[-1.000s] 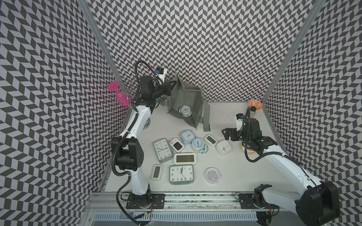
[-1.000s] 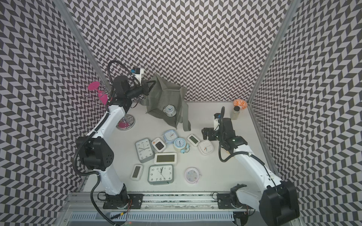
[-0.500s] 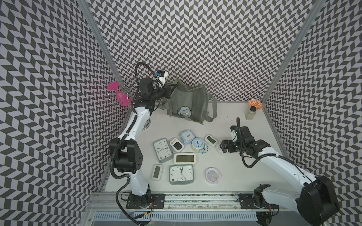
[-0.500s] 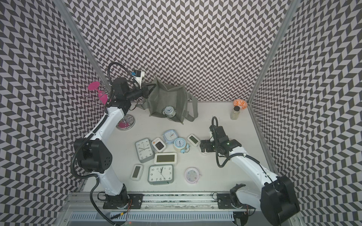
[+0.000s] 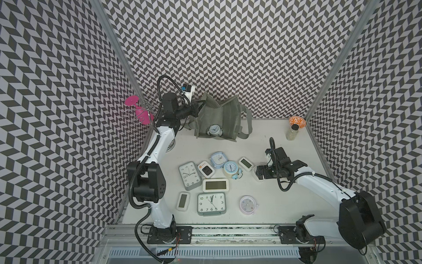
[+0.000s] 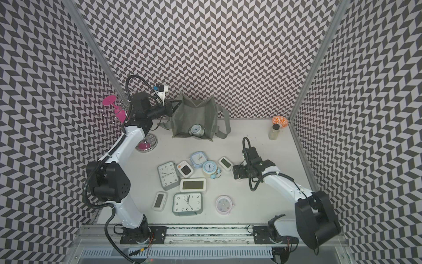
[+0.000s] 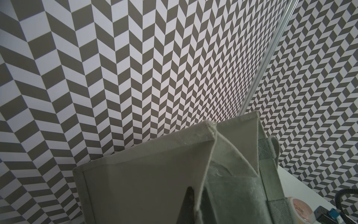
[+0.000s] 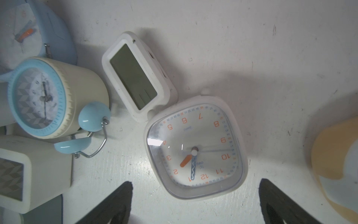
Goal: Put the alarm clock into the canvas bag
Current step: Pick up the alarm from the center of the board.
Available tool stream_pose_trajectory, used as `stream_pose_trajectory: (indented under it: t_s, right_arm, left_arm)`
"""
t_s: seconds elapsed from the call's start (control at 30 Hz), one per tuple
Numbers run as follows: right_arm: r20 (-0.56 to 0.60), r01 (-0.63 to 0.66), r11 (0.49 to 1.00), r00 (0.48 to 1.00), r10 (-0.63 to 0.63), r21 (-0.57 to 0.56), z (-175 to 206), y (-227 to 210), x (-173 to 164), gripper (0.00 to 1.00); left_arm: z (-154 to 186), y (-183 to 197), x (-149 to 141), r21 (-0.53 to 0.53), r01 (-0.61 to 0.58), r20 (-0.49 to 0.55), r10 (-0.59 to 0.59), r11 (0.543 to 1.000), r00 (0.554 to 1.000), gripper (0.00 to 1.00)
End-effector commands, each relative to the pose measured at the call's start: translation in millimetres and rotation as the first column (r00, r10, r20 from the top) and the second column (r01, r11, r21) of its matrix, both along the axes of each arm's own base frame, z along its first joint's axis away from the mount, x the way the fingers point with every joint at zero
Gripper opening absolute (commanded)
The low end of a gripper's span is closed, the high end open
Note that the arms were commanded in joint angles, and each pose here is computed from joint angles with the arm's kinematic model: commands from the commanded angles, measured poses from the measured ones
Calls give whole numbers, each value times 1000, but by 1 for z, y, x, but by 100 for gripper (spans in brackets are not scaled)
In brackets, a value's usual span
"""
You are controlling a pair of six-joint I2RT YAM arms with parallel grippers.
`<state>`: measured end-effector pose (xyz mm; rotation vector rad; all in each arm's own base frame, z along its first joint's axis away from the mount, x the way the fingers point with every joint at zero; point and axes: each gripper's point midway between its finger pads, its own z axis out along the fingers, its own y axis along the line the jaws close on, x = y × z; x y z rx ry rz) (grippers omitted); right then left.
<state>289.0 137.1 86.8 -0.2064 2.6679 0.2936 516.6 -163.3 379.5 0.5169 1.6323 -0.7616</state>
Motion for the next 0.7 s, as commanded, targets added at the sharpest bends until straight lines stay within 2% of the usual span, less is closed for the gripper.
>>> stream_pose_trajectory:
  t_s: [0.0, 0.07, 0.13, 0.23, 0.4, 0.67]
  right_arm:
    - [133, -91, 994, 986, 99, -68, 35, 6, 24, 99]
    - [193, -112, 987, 972, 134, -119, 50, 1, 30, 100]
    - [228, -147, 982, 958, 172, -122, 56, 4, 31, 99]
    - [240, -198, 970, 944, 228, -143, 44, 8, 27, 99]
    - [197, -196, 951, 949, 245, -239, 29, -2, 30, 99]
    - [73, -294, 933, 947, 314, -206, 3, 12, 24, 100]
  left_arm:
    - [36, -1, -15, -15, 34, 101, -32, 999, 994, 0]
    - [36, 0, -15, -15, 33, 100, -31, 999, 994, 0]
    - [35, 0, -15, -12, 32, 97, -31, 999, 995, 0]
    - [37, 0, -17, -13, 37, 100, -36, 999, 994, 0]
    - [35, -1, -19, -18, 39, 98, -37, 999, 995, 0]
    - [31, -3, -14, -47, 67, 81, -63, 997, 995, 0]
